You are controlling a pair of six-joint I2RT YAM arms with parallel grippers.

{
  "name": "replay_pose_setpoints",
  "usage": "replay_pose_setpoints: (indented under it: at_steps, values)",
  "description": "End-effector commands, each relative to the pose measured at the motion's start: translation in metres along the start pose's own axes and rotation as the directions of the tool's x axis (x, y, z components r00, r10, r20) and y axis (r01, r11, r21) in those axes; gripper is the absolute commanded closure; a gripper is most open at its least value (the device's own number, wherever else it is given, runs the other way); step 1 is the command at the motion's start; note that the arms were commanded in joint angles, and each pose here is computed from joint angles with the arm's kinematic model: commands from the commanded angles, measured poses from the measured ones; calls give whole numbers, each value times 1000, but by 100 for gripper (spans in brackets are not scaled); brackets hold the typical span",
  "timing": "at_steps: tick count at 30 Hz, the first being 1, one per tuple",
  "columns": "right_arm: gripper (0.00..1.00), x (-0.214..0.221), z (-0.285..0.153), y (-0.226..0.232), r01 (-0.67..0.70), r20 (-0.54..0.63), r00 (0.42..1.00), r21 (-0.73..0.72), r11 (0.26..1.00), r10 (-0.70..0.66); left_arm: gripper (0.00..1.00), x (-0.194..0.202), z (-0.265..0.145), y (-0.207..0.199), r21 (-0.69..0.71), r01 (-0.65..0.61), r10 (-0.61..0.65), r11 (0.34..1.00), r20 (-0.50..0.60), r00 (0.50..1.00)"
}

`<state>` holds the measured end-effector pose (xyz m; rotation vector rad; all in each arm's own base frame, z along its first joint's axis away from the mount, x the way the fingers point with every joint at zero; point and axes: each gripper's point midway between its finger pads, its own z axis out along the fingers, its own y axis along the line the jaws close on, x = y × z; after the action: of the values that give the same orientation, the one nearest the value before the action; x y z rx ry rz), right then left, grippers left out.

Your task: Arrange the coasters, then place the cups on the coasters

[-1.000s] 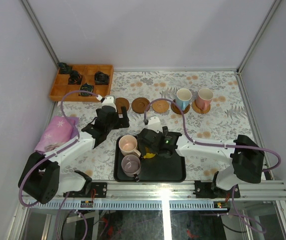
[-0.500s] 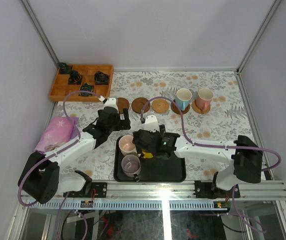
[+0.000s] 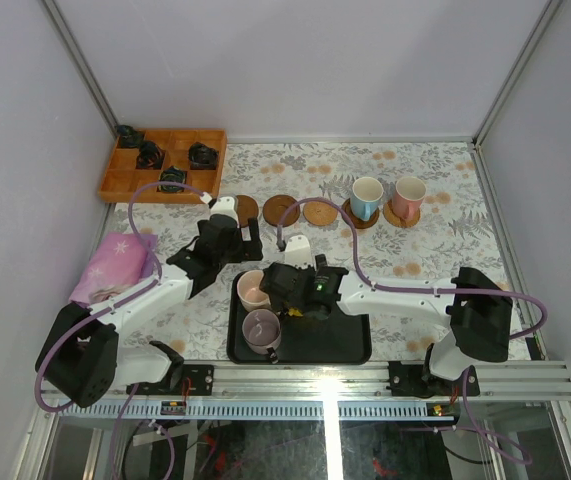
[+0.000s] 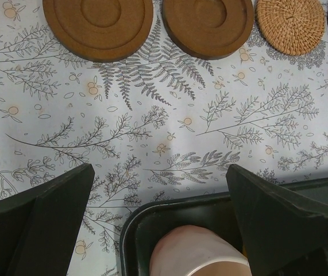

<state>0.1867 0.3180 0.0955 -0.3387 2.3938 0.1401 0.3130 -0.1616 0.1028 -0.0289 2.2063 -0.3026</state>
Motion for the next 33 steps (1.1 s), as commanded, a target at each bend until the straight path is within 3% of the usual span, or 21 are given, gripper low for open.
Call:
replay_pose_setpoints:
  at_steps: [1, 9, 19, 25, 28, 33]
  values:
    - [1, 8, -8, -19, -33, -8, 999, 71, 997, 33, 0, -17, -4, -7, 8, 6, -6, 1000, 52, 999]
    - [1, 11, -17, -27, 34, -16, 999, 96, 995, -33, 0, -16, -2, -7, 3, 0, 0, 1000, 46, 999]
    - [1, -33, -52, -33, 83, 108, 989, 151, 985, -100, 0, -15, -3, -6, -2, 2, -2, 1000, 46, 999]
    - [1, -22, -51, -46, 38, 94, 994, 187, 982, -56, 0, -14, -3, -6, -4, 5, -5, 1000, 44, 999]
    - [1, -12, -46, -48, -50, 102, 994, 191, 980, 30, 0, -13, -2, -7, -1, 4, -4, 1000, 38, 999]
    - [1, -9, -40, -36, -195, 154, 971, 79, 978, 181, 0, -12, -2, -7, -1, -3, 3, 1000, 34, 999]
